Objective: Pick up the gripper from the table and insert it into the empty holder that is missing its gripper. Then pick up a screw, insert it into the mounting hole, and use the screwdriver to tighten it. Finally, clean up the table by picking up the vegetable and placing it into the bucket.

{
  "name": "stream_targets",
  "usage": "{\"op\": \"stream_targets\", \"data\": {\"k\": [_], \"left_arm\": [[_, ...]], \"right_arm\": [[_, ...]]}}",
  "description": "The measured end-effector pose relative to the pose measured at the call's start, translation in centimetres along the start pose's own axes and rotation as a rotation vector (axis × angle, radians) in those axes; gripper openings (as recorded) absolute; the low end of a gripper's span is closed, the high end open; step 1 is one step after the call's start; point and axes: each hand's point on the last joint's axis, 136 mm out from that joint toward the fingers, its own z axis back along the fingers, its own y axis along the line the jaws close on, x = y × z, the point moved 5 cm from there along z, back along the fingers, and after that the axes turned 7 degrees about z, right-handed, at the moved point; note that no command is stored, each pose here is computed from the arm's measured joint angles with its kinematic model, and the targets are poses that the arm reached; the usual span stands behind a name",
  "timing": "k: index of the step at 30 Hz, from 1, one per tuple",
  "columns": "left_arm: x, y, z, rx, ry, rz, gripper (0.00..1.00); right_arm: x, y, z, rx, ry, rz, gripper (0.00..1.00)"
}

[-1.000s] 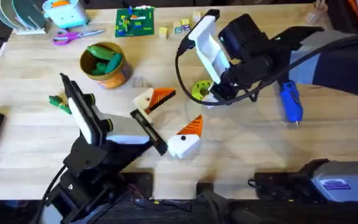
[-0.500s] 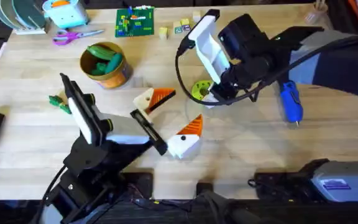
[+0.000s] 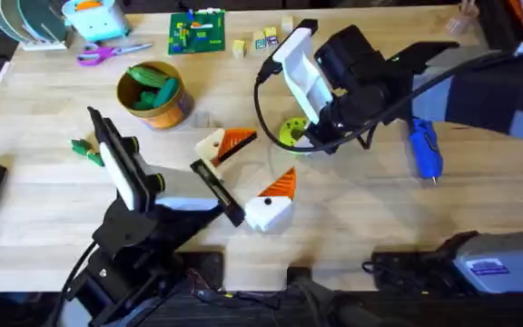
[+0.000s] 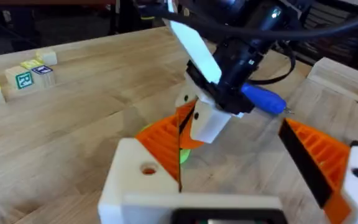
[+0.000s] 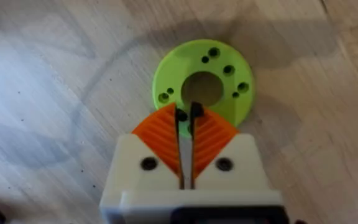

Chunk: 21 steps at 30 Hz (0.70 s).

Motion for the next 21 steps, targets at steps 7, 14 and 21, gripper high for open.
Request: {"op": "stream_targets", "data": {"k": [7, 14, 21], "left_arm": [[0.0, 0.0, 0.0, 0.000, 0.000, 0.000, 0.992], [0.0, 0.0, 0.0, 0.000, 0.000, 0.000, 0.992], [0.0, 0.0, 0.0, 0.000, 0.000, 0.000, 0.992]], "right_arm": [[0.1, 0.1, 0.0, 0.001, -0.002, 0.000, 0.009], [0.0, -0.1, 0.1, -0.010, 0.004, 0.000, 0.008], [0.5, -0.4, 2.3, -0.068, -0.021, 0.007, 0.008]]}}
